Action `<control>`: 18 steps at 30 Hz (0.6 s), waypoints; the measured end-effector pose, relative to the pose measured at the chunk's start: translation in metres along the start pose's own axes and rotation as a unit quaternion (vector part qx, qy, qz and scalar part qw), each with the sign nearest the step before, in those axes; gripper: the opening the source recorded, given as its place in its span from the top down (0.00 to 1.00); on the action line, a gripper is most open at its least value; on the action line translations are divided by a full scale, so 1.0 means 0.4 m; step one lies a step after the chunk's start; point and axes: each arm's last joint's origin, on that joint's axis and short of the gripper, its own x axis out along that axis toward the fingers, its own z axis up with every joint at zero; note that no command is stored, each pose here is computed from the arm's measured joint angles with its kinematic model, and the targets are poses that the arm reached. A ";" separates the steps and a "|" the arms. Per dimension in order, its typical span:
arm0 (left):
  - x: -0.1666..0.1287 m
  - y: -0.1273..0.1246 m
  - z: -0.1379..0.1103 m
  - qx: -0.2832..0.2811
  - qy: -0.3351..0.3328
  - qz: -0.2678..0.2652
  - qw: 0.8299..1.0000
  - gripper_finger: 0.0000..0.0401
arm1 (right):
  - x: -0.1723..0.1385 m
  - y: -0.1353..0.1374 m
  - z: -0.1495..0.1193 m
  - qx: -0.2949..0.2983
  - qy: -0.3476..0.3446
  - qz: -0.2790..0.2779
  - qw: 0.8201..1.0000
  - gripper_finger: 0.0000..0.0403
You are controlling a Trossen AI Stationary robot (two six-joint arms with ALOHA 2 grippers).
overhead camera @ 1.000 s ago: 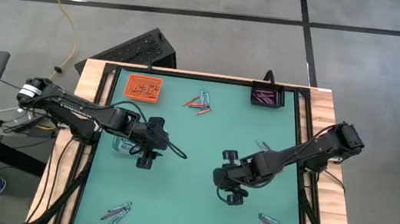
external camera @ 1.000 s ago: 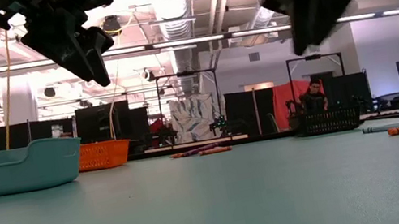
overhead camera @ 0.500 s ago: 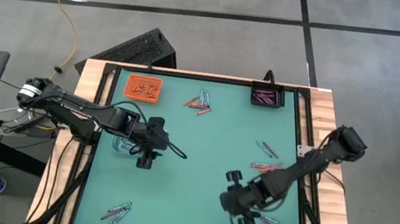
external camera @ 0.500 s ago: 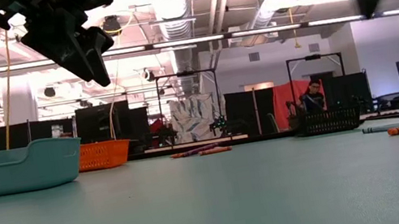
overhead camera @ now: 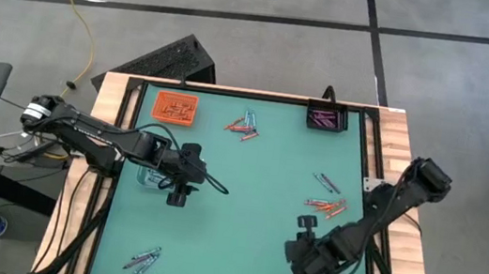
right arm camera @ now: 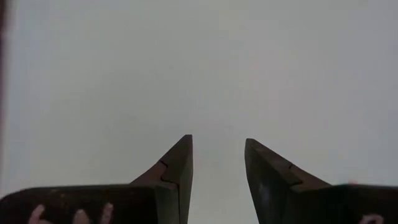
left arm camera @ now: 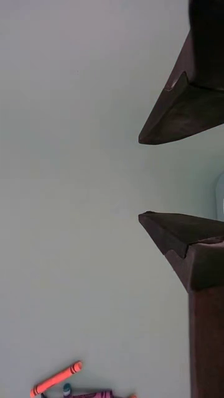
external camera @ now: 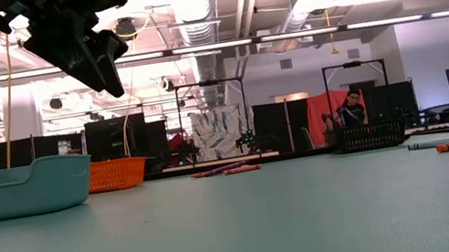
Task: Sort crayons
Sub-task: Put the middle right blue crayon into the left blue bin
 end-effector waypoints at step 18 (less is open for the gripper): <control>0.000 0.000 0.000 0.000 0.000 0.000 1.000 0.56 | 0.073 -0.097 -0.027 0.013 -0.005 -0.160 0.987 0.66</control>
